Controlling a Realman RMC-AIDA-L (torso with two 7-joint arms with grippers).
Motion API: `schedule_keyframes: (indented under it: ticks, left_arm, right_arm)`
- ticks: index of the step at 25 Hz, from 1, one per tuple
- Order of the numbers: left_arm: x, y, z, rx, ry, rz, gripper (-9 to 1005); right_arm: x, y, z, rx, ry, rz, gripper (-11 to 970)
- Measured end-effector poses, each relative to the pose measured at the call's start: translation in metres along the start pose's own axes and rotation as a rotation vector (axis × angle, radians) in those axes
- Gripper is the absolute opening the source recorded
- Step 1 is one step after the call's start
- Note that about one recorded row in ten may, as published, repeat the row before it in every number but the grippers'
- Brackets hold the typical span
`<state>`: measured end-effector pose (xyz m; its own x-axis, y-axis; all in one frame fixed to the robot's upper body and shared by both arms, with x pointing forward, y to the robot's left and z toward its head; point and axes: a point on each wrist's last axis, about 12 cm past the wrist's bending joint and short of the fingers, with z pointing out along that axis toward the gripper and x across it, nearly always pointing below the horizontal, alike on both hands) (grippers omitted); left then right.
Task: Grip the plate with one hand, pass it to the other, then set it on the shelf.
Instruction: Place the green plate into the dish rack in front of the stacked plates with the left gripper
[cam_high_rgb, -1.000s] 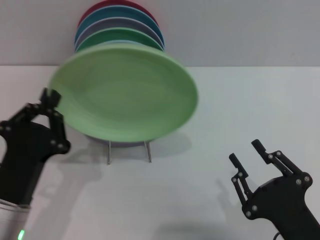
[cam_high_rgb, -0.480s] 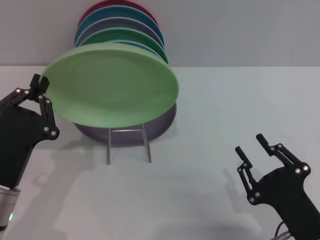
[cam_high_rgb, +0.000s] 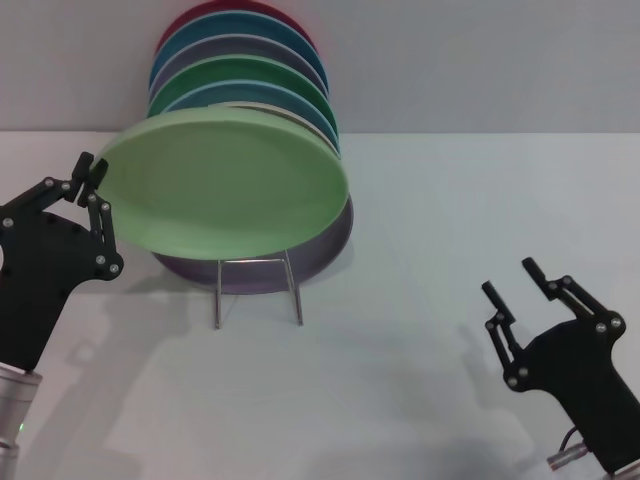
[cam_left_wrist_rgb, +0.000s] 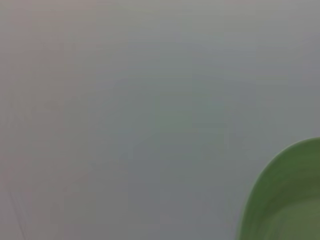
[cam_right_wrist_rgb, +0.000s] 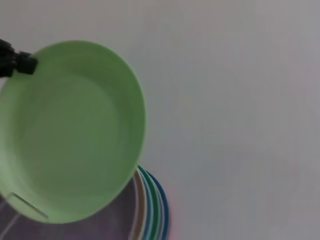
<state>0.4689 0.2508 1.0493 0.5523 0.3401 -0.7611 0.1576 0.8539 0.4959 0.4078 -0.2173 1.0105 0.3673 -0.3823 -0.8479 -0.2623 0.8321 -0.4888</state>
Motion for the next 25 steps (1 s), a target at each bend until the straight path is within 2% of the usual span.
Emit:
schedule_keyframes:
  ticks: [10, 25]
  left_arm:
    - [0.008, -0.009, -0.003, 0.073, 0.066, 0.035, 67]
    - [0.018, -0.018, -0.002, 0.140, 0.156, 0.063, 102]
  right_arm:
    - [0.009, -0.011, 0.010, 0.028, 0.035, -0.032, 378]
    - [0.012, -0.009, 0.019, -0.002, 0.046, -0.031, 377]
